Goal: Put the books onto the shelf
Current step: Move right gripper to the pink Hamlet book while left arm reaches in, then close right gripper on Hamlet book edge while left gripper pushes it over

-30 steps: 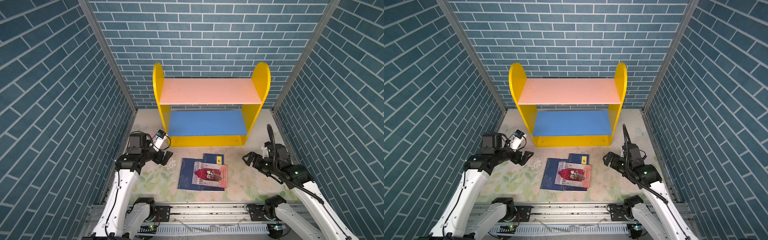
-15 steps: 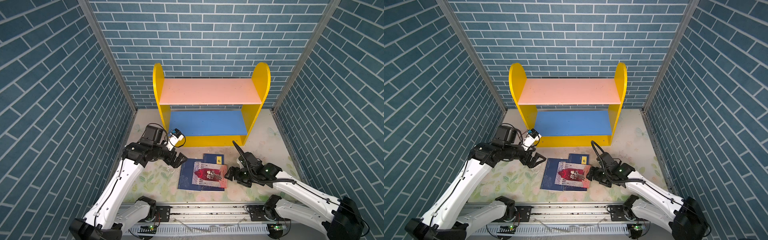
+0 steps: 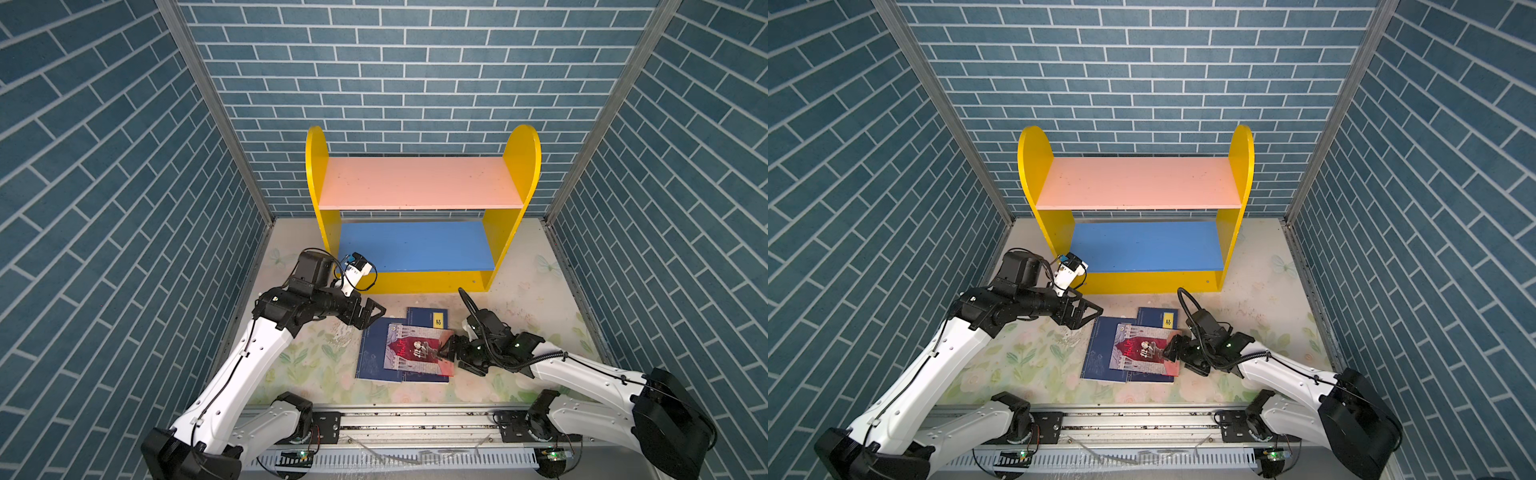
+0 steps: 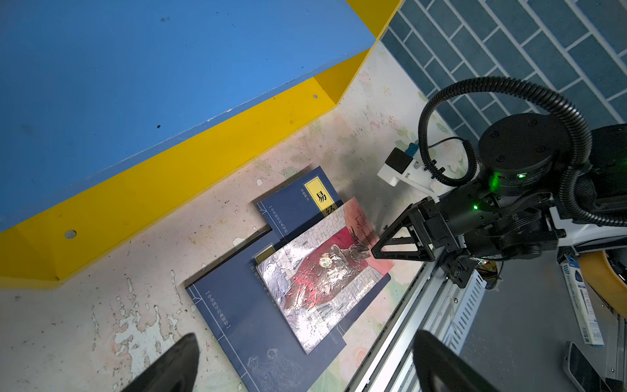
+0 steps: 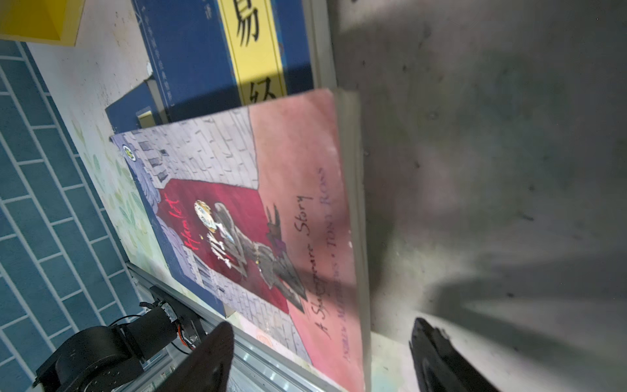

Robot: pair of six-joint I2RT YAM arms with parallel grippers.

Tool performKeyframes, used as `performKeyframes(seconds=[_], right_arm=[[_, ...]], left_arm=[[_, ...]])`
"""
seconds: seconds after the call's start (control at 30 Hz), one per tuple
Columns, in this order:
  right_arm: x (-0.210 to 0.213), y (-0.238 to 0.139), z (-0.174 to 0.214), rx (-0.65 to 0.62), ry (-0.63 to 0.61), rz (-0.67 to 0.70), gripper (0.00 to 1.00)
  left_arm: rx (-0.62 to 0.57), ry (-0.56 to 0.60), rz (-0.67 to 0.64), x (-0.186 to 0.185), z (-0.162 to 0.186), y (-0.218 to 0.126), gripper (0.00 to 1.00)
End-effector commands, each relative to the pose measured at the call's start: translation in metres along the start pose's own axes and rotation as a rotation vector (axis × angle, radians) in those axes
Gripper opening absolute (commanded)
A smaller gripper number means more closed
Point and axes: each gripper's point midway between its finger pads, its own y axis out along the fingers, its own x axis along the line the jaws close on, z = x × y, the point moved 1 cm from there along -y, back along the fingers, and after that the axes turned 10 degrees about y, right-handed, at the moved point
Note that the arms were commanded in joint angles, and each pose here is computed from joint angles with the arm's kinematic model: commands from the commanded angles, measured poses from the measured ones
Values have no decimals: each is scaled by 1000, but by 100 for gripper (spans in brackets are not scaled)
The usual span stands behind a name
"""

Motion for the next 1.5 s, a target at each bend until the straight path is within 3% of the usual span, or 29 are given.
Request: performKeyframes(seconds=[0.0,0.33,0.8,0.93,1.1,1.17,1.33,1.4,1.47], right_arm=[[11,5,1,11,32,-71,80],[10,14,1,28,36,-88,72],[20,3,4,4,20,-247,32],[23,0,5,4,13,-268,30],[21,1,4,1,16,-267,24],[17,1,4,-2,22,-251,15],[2,-3,4,-22,21,-164,15],[-2,-6,4,-31,21,-146,0],[-6,-9,3,-42,24,-125,0]], left_arm=[[-15,1,1,1,-5,3,100],[-4,-10,-13,4,-3,4,100],[-7,1,8,-3,-2,-1,100],[-14,-7,18,-5,-3,-1,100],[-18,-6,18,-5,-3,-1,100],[-14,-7,15,-4,-2,0,100],[-15,-23,19,-4,-2,1,100],[-14,-36,14,-2,-1,3,100],[-15,-53,14,-2,-1,4,100]])
